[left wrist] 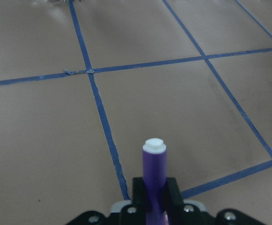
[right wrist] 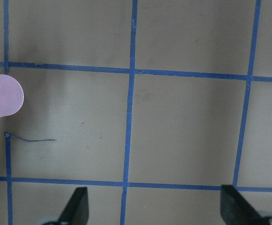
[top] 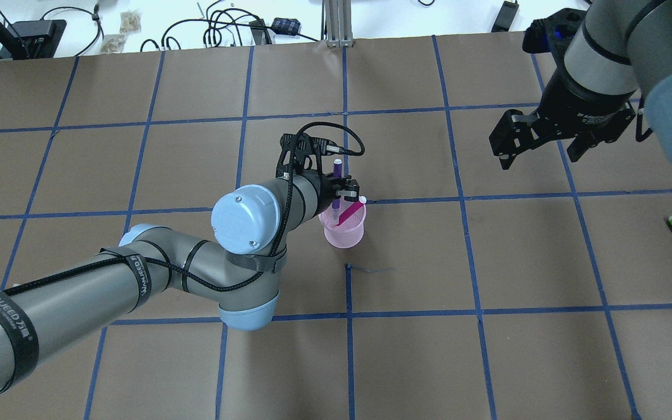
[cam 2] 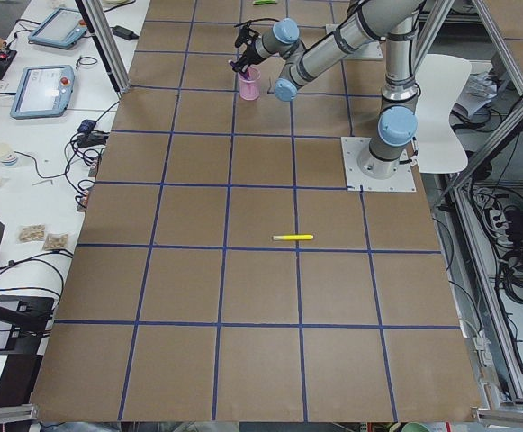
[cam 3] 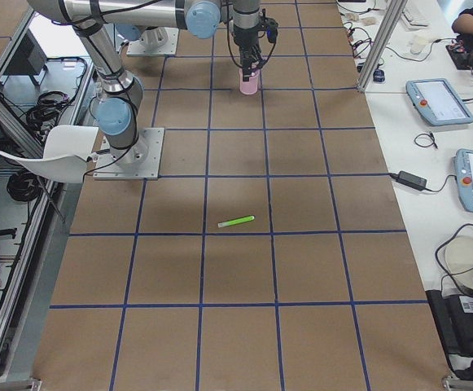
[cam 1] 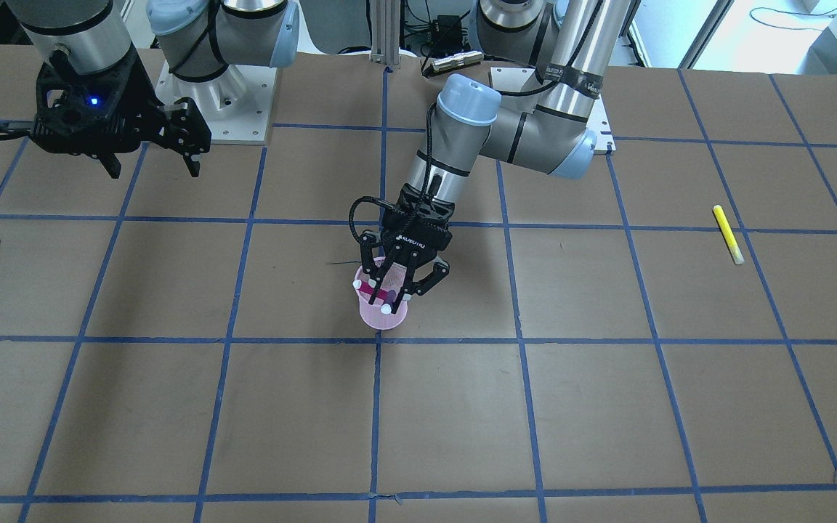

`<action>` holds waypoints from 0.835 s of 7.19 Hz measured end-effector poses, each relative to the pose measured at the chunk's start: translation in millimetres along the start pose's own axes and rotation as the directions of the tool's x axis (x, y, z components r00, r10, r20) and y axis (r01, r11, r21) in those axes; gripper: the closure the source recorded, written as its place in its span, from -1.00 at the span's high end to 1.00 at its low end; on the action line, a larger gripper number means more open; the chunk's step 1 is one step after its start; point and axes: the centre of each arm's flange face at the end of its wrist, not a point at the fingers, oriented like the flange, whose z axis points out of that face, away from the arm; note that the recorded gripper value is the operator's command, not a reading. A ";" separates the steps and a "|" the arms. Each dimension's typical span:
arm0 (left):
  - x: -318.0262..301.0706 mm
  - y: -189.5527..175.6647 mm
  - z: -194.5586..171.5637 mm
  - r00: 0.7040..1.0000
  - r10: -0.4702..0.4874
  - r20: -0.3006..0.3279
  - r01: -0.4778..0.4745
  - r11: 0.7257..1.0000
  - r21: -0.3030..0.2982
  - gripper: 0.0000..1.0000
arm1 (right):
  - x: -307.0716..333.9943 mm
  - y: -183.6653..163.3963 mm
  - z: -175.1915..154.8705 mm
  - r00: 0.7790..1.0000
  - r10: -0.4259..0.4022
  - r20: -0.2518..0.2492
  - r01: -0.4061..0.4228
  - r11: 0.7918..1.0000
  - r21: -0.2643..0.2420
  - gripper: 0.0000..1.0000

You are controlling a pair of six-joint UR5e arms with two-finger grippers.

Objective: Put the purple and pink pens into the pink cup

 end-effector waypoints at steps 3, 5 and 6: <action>-2.5 10.0 14.0 0.999 -0.033 0.000 0.033 0.998 -0.051 1.00 | -0.3 1.8 -2.9 1.000 0.004 -0.001 -0.004 1.000 0.006 1.00; -1.6 5.2 13.4 0.998 -0.061 0.003 0.061 0.996 -0.065 1.00 | -0.2 1.1 -5.4 1.000 0.004 -0.002 -0.004 1.000 0.013 1.00; -0.1 -10.6 9.6 0.997 -0.082 0.012 0.083 0.992 -0.092 1.00 | -0.1 0.6 -6.7 1.000 0.004 -0.003 -0.004 1.000 0.016 1.00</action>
